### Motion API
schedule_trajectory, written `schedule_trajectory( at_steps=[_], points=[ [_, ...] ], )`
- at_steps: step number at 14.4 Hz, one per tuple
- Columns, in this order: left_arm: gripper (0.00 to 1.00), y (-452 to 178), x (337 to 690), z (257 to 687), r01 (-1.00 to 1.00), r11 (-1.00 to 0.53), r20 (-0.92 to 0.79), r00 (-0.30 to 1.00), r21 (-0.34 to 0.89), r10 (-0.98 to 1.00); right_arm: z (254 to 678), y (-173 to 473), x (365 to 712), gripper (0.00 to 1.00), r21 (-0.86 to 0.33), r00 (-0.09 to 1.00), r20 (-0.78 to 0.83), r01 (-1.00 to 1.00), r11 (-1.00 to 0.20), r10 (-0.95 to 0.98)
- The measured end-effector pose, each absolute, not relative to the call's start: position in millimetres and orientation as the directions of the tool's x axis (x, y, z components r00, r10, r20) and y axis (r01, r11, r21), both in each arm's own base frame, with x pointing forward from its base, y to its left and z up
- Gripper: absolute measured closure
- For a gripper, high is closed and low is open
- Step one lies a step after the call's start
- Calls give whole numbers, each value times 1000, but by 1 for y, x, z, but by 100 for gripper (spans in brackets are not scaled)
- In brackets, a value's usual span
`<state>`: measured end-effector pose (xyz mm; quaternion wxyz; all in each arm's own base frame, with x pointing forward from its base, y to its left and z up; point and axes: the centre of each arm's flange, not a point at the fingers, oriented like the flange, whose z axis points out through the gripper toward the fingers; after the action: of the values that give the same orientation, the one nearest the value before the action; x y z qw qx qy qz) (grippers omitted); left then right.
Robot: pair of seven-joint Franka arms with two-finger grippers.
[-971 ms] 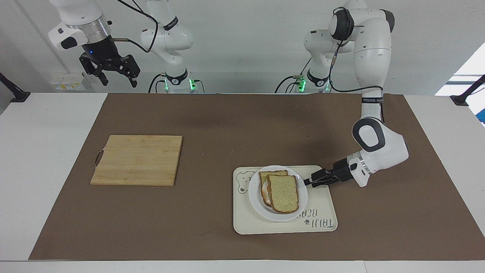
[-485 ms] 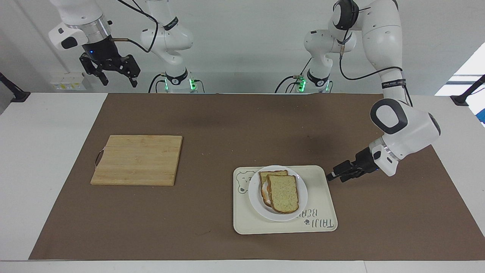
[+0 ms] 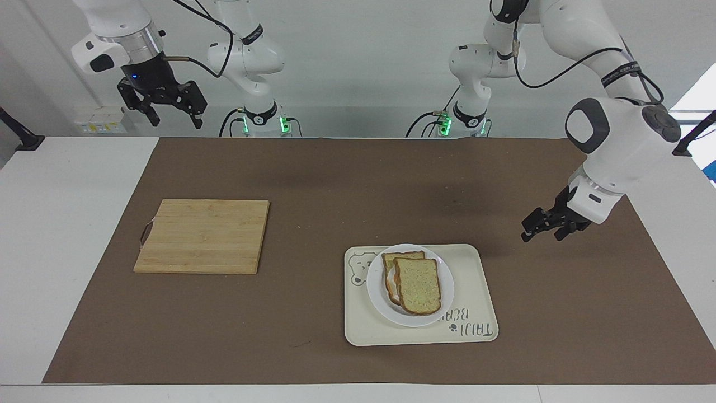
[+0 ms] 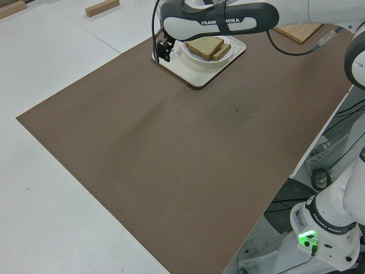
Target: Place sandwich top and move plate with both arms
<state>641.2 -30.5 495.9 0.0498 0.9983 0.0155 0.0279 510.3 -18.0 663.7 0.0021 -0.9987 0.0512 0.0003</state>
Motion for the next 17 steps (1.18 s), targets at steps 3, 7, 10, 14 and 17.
schedule_trajectory(
  at_steps=[3, 7, 10, 14, 17],
  points=[
    [0, -24, 613, 548, 8, -999, 33, 999, 43, 10, 664, -18, 510, 0, -4, 995, -1, -102, -995, -102],
    [0, -19, 584, 594, 3, -1000, -40, 999, 15, 3, 664, -18, 510, 0, -4, 995, -1, -102, -995, -102],
    [0, -18, 574, 619, 1, -1000, -60, 998, -3, 1, 664, -18, 510, 0, -4, 995, -1, -102, -995, -102],
    [0, -17, 572, 624, 2, -1000, -57, 998, -3, 2, 664, -19, 511, 0, -4, 995, 2, -104, -995, -104],
    [0, -15, 572, 624, 5, -1000, -58, 998, -3, 5, 667, -11, 514, 0, -4, 996, 35, -87, -996, -87]
  ],
)
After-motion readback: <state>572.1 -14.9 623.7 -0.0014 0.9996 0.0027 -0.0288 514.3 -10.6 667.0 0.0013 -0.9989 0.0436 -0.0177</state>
